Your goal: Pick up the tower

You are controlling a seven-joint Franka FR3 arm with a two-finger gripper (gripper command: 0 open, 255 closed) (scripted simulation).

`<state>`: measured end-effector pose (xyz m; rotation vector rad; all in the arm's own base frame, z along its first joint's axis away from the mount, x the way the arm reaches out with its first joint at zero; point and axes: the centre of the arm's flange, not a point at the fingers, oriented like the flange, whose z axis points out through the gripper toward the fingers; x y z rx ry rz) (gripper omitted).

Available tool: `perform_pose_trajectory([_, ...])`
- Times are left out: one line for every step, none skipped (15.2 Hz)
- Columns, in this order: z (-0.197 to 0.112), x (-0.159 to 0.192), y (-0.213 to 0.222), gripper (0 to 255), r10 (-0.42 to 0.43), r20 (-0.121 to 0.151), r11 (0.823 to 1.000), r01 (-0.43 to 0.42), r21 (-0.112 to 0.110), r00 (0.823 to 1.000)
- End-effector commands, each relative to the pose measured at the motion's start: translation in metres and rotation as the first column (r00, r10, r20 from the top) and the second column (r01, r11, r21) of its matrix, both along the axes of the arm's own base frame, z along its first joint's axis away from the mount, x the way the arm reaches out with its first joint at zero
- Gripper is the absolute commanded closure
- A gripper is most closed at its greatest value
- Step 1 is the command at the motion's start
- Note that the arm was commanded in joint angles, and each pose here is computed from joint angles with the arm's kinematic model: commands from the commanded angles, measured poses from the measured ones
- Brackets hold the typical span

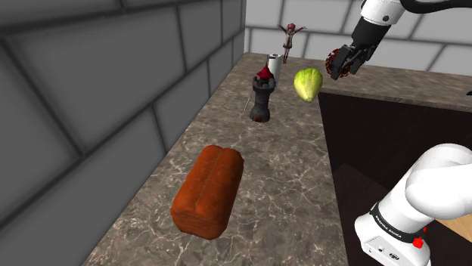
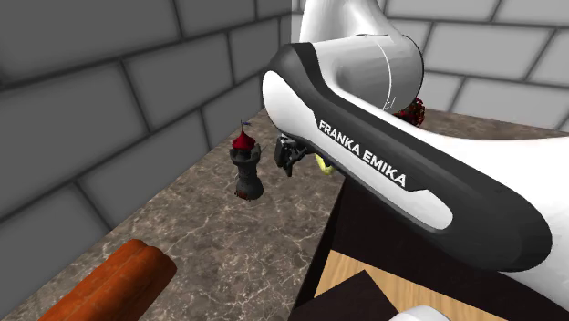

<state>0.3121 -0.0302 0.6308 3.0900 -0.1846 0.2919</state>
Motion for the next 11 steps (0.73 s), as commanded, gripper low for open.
perform_pose_trajectory([0.0,0.0,0.0,0,0.0,0.0,1.0,0.0,0.0,1.0])
perform_pose_trajectory([0.002,0.013,-0.004,0,0.038,-0.004,0.999,-0.038,0.001,0.999])
perform_pose_trajectory([0.003,0.027,-0.007,0,0.076,-0.008,0.997,-0.076,0.002,0.997])
perform_pose_trajectory([0.005,0.04,-0.01,0,0.114,-0.011,0.993,-0.114,0.003,0.993])
perform_pose_trajectory([0.007,0.054,-0.012,0,0.152,-0.015,0.988,-0.152,0.004,0.988])
perform_pose_trajectory([0.008,0.067,-0.014,0,0.19,-0.019,0.982,-0.19,0.006,0.982])
perform_pose_trajectory([0.009,0.081,-0.015,0,0.227,-0.022,0.974,-0.227,0.007,0.974])
perform_pose_trajectory([0.011,0.095,-0.016,0,0.264,-0.026,0.965,-0.264,0.009,0.964])
perform_pose_trajectory([0.012,0.108,-0.016,0,0.301,-0.029,0.954,-0.3,0.011,0.953])
perform_pose_trajectory([0.013,0.122,-0.016,0,0.337,-0.033,0.942,-0.337,0.013,0.941])
perform_pose_trajectory([0.015,0.136,-0.015,0,0.372,-0.036,0.928,-0.372,0.015,0.927])
